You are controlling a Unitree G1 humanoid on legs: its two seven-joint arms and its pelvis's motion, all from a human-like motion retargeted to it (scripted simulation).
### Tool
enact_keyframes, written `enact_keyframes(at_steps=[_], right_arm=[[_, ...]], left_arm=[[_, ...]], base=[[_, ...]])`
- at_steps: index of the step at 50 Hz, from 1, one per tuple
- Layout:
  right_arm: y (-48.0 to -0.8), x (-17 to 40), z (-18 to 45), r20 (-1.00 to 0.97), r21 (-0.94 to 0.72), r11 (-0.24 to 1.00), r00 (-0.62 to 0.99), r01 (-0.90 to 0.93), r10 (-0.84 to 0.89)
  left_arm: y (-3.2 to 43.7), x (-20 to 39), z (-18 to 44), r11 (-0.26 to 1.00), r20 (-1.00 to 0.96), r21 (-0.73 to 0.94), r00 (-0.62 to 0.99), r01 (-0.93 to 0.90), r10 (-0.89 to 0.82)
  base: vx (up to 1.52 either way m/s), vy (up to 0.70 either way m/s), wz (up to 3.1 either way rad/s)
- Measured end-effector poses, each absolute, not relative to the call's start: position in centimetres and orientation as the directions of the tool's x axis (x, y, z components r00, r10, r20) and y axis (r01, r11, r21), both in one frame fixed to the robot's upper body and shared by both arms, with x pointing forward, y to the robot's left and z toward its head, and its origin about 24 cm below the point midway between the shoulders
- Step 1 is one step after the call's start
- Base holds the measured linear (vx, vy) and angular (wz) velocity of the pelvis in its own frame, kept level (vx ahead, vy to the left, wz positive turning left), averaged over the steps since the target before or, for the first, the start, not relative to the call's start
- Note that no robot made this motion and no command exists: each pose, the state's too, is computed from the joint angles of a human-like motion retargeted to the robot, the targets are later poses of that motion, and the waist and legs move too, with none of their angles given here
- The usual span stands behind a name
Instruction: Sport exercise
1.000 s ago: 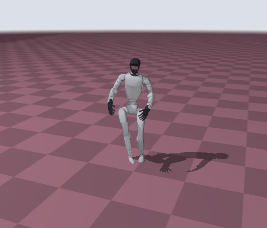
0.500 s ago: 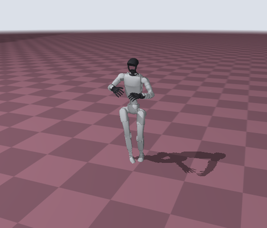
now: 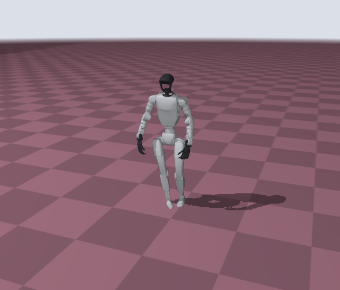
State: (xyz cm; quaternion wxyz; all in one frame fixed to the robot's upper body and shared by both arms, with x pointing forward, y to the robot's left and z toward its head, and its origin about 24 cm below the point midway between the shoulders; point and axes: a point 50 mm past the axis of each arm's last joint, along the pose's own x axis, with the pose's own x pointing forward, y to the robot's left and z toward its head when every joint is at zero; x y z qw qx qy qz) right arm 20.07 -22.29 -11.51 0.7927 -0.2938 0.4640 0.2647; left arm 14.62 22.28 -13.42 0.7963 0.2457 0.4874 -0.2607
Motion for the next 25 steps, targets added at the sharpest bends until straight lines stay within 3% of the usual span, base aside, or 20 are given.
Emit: enact_keyframes(at_steps=[5, 13, 19, 25], right_arm=[[-23.6, 16.4, -13.3, -0.921, -0.185, 0.767, 0.381, -0.615, 0.083], [-24.2, 15.6, -13.5, -0.900, -0.228, 0.809, 0.434, -0.541, 0.036], [-24.0, 16.5, -12.9, -0.851, -0.299, 0.805, 0.524, -0.512, 0.017], [-22.7, 21.3, -9.6, -0.667, -0.456, 0.771, 0.744, -0.445, 0.036]], left_arm=[[22.1, 12.1, -14.9, 0.785, -0.940, 0.054, 0.296, 0.617, -0.168], [21.9, 11.5, -15.3, 0.810, -0.943, 0.055, 0.298, 0.583, -0.150], [21.7, 14.0, -14.5, 0.795, -0.905, 0.149, 0.406, 0.588, -0.130], [20.7, 18.8, -12.0, 0.730, -0.787, 0.318, 0.598, 0.605, -0.153]], base=[[0.00, 0.00, 0.00], [0.01, 0.00, -0.07], [0.01, 0.01, -0.23], [-0.01, 0.04, -0.31]])
